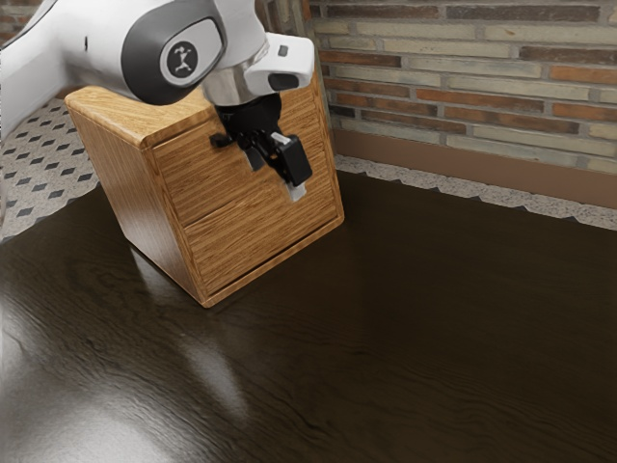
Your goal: Pull the drawer handle with one arm to open the drawer
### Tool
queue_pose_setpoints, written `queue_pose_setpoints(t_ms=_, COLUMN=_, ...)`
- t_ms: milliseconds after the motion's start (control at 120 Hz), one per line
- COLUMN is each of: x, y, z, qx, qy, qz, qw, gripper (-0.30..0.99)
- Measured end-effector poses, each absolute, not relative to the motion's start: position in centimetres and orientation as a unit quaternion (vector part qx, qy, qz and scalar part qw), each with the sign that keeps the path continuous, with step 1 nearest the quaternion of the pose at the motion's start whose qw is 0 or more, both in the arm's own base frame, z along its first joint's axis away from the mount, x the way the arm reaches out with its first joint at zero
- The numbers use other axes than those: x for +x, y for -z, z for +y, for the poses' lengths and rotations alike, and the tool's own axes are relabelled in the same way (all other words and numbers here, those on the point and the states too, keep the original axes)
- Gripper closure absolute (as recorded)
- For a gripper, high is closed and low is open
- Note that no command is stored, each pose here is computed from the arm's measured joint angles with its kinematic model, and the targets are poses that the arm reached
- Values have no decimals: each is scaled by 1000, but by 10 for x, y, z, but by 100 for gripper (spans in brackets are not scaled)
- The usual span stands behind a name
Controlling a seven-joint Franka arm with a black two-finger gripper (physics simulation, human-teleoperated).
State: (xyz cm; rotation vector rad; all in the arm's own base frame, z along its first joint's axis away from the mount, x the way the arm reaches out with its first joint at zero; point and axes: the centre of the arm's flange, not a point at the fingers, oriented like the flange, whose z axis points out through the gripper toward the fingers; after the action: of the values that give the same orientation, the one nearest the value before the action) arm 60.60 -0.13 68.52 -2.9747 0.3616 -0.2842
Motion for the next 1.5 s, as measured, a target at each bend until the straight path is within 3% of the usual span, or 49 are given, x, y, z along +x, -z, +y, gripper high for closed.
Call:
queue_pose_setpoints(t_ms=300, x=669, y=-680, z=49, qx=-975, qy=129, qz=104, qw=146, gripper=0)
queue_pose_setpoints(t_ms=567, x=686, y=-664, z=66, qx=-970, qy=118, qz=109, qw=184, gripper=0)
queue_pose_setpoints(t_ms=1083, x=685, y=-677, z=56, qx=-956, qy=120, qz=135, qw=233, gripper=0)
queue_pose_setpoints(t_ms=1500, x=685, y=-671, z=67, qx=-955, qy=102, qz=135, qw=243, gripper=0)
